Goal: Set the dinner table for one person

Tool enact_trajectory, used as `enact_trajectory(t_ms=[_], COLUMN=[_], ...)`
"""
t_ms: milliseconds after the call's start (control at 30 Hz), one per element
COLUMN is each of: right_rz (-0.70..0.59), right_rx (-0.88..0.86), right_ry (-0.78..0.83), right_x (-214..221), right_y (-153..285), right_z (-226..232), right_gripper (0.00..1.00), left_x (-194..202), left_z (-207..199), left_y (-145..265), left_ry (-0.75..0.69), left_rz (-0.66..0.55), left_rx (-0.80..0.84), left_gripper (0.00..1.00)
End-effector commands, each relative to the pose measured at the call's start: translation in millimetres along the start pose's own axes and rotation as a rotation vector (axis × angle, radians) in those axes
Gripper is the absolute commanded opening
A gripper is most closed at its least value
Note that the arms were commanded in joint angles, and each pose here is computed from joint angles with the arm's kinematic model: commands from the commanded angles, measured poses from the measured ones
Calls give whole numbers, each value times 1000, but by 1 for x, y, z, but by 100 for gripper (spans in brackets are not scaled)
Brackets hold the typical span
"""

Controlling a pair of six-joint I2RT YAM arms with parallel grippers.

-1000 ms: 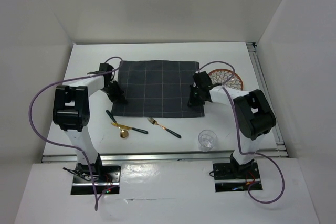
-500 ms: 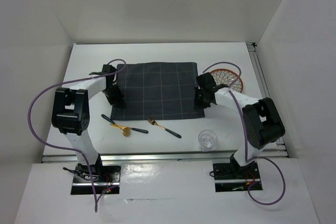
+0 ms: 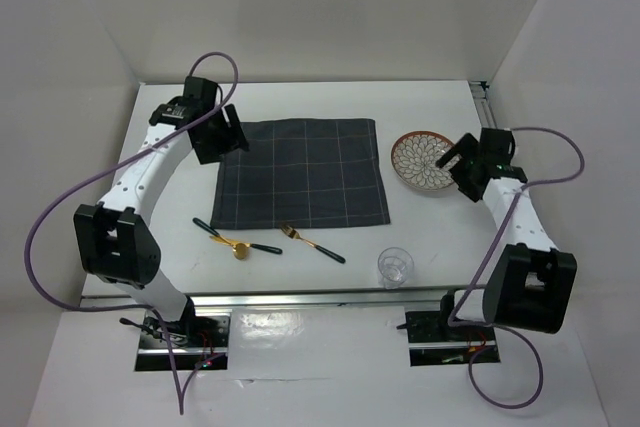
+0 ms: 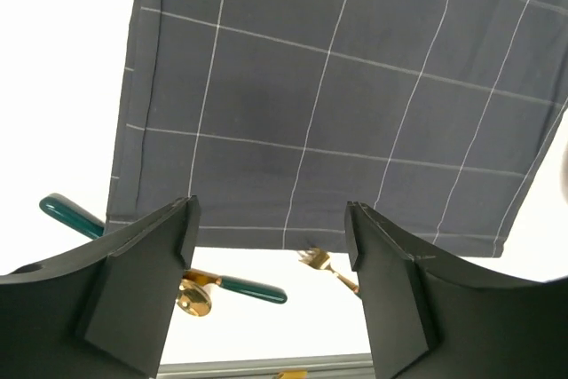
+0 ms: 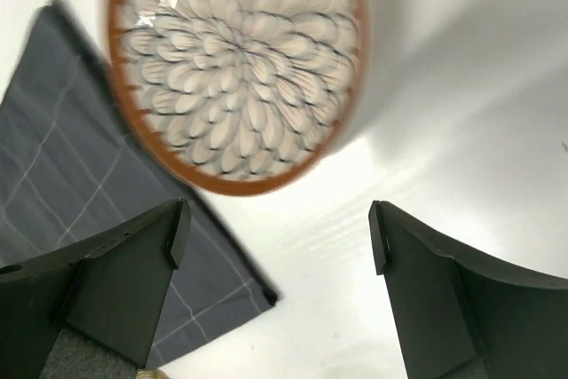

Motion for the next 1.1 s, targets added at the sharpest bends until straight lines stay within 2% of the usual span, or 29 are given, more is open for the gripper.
enact_trajectory(t_ms=[0,100,233,367,633,667,700,733,867,900,1067], right_rz=[75,114,98,119,139,133,141,139,133,118,27], right_rx=[-79,-98,-115,-97,-79,-85,-78,-79,-72,-86,-172], right_ry=[-167,-202,-235,-276,-312,-310,-312,-312,-311,-308,-278], right_x=[8,12,5,13,22,21,23,23,23,16,-12], right_y=[-9,-25,-48,-71,-95,-96,-98,-100,-101,-98,-70], right_z=[-13,-17,-17,-24,-32,-31,-33,-33,-35,-30,-4], right_gripper=[95,95,93,87,59,45,40,29,9,1,0], left_x=[7,7,9,11,15,15,13,13,9,9,-2], left_z=[2,-2,-2,-1,4,4,2,2,0,0,-8], left_y=[7,6,4,1,-7,-7,-5,-5,-3,-1,8], left_ry=[-49,-67,-67,-76,-77,-77,-76,-76,-76,-85,-96], left_rz=[22,16,22,25,44,44,36,36,27,28,2], left_rx=[-22,-12,-5,-7,-29,-29,-24,-24,-18,-19,7], left_gripper=[84,84,84,84,83,83,83,83,82,82,82])
Point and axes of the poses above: each gripper's point midway between its finger pads, its own y axis back along the fingers, its own z axis along the line the jaws close on, x = y × z, the point moved 1 cm from there along y, back along the fingers, and after that the axes turned 1 degree about -y, right-handed, at the moved point
